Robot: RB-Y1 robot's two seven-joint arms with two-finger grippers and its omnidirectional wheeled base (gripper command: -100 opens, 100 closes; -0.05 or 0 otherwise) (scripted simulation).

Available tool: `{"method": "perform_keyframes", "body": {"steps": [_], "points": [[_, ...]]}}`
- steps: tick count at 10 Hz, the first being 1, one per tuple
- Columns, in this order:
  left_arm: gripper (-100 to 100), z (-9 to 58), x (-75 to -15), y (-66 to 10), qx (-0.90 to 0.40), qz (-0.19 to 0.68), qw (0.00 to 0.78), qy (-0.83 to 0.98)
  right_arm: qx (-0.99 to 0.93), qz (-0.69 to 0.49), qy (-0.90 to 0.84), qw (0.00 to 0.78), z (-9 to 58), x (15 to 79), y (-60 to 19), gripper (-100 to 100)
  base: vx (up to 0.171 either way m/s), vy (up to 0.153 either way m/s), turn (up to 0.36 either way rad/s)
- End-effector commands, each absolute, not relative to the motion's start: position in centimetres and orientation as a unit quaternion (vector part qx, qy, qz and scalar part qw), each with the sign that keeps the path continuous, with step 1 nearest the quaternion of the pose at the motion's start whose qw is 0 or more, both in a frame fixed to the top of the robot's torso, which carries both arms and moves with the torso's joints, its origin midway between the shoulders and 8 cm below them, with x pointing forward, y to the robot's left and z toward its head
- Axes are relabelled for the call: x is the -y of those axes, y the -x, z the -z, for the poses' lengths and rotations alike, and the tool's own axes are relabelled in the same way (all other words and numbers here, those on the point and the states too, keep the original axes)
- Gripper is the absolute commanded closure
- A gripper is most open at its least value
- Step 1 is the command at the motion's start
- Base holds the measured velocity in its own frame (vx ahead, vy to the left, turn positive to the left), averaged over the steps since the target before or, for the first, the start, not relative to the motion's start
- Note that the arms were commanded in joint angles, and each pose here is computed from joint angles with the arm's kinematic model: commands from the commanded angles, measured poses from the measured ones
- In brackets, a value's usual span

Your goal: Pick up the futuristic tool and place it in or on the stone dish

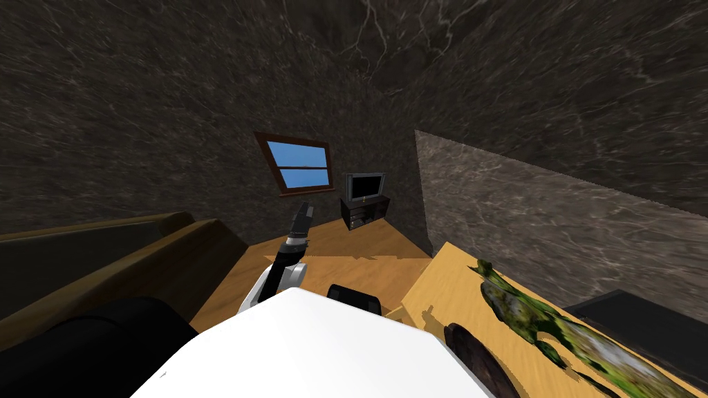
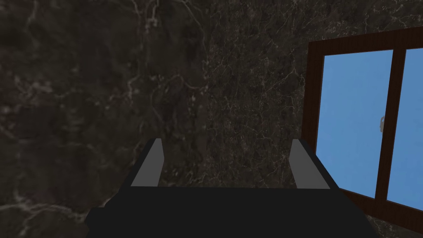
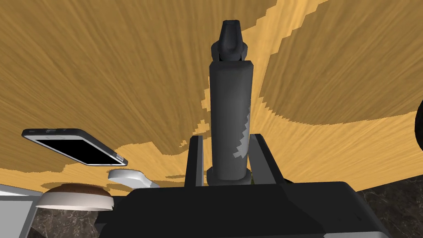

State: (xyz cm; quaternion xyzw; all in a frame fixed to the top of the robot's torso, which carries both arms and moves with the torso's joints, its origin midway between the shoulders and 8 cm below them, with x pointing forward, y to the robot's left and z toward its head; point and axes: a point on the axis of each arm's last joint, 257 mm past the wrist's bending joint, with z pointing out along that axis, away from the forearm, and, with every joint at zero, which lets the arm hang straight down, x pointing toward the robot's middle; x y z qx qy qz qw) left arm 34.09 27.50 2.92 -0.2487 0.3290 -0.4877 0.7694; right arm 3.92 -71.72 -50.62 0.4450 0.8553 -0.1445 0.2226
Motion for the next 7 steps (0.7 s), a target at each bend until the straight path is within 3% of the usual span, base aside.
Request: {"method": "perform_keyframes", "body": {"steps": [1, 2, 3, 4, 7], "points": [[0, -2.9, -27.5, -34.1, -0.329, 0.488, 0.769, 0.249, -0.856, 0.143, -0.444, 0.222, 49.8, 72.4, -3.7, 100, 0.001, 0.090, -0.041], [0, -2.9, -27.5, -34.1, -0.329, 0.488, 0.769, 0.249, -0.856, 0.144, -0.444, 0.222, 50.1, 72.1, -3.8, 100, -0.001, 0.039, -0.016], [0, -2.9, -27.5, -34.1, -0.329, 0.488, 0.769, 0.249, -0.856, 0.144, -0.444, 0.222, 50.0, 72.1, -3.8, 0, -0.001, 0.008, -0.001], [0, -2.9, -27.5, -34.1, -0.329, 0.488, 0.769, 0.249, -0.855, 0.157, -0.441, 0.221, 48.9, 73.5, -3.4, 100, -0.003, 0.083, -0.003], [0, -2.9, -27.5, -34.1, -0.329, 0.488, 0.769, 0.249, -0.854, 0.172, -0.439, 0.219, 47.7, 74.8, -2.9, 100, -0.011, 0.091, -0.007]]}}
